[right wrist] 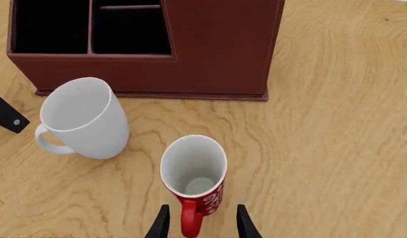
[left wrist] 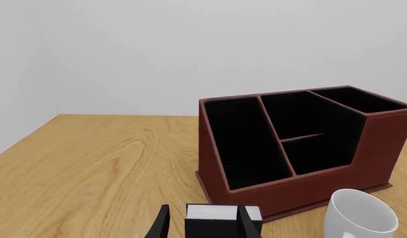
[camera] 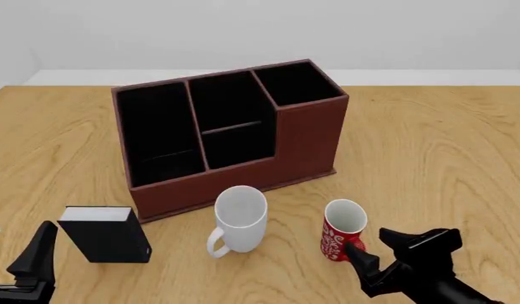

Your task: Pick up the red mug and place it to the right of the caddy.

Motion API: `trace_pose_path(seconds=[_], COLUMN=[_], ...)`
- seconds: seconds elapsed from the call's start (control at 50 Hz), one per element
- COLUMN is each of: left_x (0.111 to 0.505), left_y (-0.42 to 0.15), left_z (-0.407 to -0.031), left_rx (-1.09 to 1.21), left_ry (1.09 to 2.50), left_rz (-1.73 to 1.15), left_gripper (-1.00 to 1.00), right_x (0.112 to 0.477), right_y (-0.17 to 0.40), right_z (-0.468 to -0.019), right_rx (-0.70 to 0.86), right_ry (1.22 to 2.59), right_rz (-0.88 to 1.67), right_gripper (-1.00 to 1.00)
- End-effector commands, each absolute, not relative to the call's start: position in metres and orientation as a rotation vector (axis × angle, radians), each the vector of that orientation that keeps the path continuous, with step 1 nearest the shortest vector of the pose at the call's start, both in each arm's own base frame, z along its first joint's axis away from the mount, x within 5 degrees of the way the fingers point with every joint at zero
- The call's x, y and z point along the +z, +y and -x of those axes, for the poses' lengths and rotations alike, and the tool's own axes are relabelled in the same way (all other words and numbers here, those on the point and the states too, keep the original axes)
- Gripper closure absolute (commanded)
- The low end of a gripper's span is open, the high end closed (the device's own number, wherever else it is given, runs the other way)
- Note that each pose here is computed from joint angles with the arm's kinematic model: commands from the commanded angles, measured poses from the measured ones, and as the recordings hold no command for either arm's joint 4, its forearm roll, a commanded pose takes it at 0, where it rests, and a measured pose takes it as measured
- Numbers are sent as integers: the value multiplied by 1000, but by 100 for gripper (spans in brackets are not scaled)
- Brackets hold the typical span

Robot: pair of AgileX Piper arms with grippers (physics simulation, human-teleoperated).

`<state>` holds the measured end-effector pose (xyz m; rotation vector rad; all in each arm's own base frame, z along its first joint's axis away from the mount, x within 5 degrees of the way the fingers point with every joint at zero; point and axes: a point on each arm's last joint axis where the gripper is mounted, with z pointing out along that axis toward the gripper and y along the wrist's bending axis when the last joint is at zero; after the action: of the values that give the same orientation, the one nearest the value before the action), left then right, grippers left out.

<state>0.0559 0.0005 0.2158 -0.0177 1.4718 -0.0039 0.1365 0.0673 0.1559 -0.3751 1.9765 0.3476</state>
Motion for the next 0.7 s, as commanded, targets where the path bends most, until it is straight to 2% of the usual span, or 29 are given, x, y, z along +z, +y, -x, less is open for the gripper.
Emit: trace_pose_path(seconds=[0.02,0.5,0.52,0.7], left_x=[215,215,216,216], left_y=[1,1,1,1], left_z=[-56,-56,-56,-56], left_rx=[-5,-5,-5,-7], left_ry=[1471,1471,1471,1470], left_rz=[19,21,21,22], left_gripper=[-100,-100,-100,-100], right_x=[142,132,132,134], right_y=[70,72,71,71], right_z=[-139,-141,-141,-141], right_rx=[356,351,349,343], right_ry=[2004,2023,2023,2014], right_rz=[377,386,385,392], right_gripper=[-100,-100,100,100])
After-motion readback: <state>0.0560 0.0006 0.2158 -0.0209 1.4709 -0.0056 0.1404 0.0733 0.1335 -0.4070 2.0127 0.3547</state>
